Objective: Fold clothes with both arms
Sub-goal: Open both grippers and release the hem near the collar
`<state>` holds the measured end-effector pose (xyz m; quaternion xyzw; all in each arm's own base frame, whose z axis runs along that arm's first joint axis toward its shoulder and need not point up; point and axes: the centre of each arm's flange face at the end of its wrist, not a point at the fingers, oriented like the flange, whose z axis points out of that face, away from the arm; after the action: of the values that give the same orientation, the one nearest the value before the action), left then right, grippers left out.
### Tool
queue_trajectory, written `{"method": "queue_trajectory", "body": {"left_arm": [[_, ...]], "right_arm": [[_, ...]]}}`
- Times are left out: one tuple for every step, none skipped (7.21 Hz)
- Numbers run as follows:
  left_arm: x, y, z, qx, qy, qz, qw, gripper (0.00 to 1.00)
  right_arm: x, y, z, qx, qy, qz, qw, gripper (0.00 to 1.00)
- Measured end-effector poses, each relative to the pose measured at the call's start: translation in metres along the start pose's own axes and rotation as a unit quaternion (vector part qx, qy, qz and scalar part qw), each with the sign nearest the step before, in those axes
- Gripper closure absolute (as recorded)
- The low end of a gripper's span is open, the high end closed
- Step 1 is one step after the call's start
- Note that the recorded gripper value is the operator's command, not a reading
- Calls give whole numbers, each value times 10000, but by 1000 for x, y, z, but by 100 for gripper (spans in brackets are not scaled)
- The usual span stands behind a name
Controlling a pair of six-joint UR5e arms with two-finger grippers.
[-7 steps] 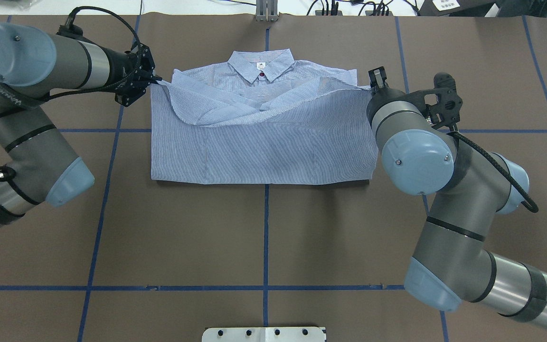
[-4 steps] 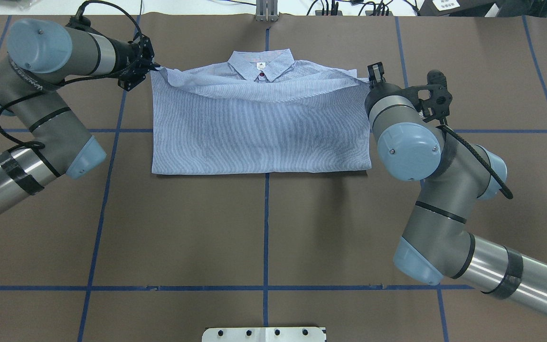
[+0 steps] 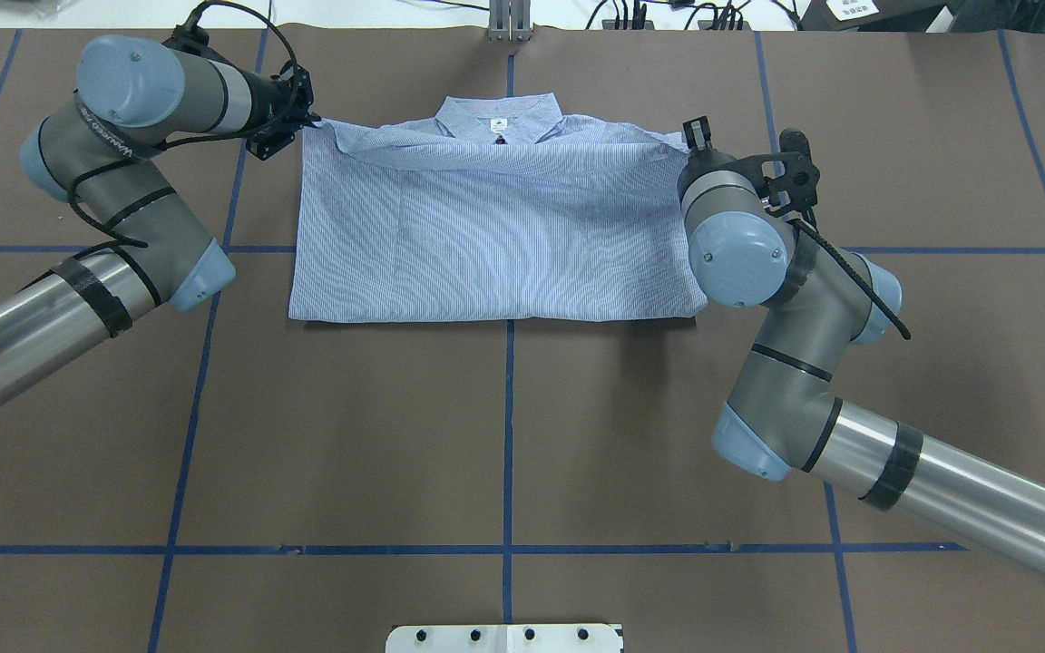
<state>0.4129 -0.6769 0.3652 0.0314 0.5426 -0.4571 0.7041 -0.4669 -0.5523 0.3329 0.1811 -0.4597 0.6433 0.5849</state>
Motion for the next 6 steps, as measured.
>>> {"method": "queue_trajectory", "body": {"left_arm": [[4, 0, 9, 18, -28, 42, 10000, 59], [6, -2, 17, 87, -34, 78, 9999, 48], [7, -5, 22, 183, -14, 194, 9996, 48], [8, -8, 23, 245, 2, 348, 9991, 48], [10, -11, 21, 283, 22, 425, 9987, 48], [14, -14, 17, 299, 67, 454, 9985, 48]], "right_arm": [[-6, 2, 17, -57, 83, 35, 9999, 70], [-15, -5, 33, -111, 181, 114, 9997, 42], [-31, -15, 47, -215, 286, 234, 9991, 2], [-49, -22, 55, -315, 369, 337, 9983, 1], [-63, -26, 59, -395, 425, 425, 9974, 1], [-73, -30, 59, -478, 457, 494, 9966, 0]]}}
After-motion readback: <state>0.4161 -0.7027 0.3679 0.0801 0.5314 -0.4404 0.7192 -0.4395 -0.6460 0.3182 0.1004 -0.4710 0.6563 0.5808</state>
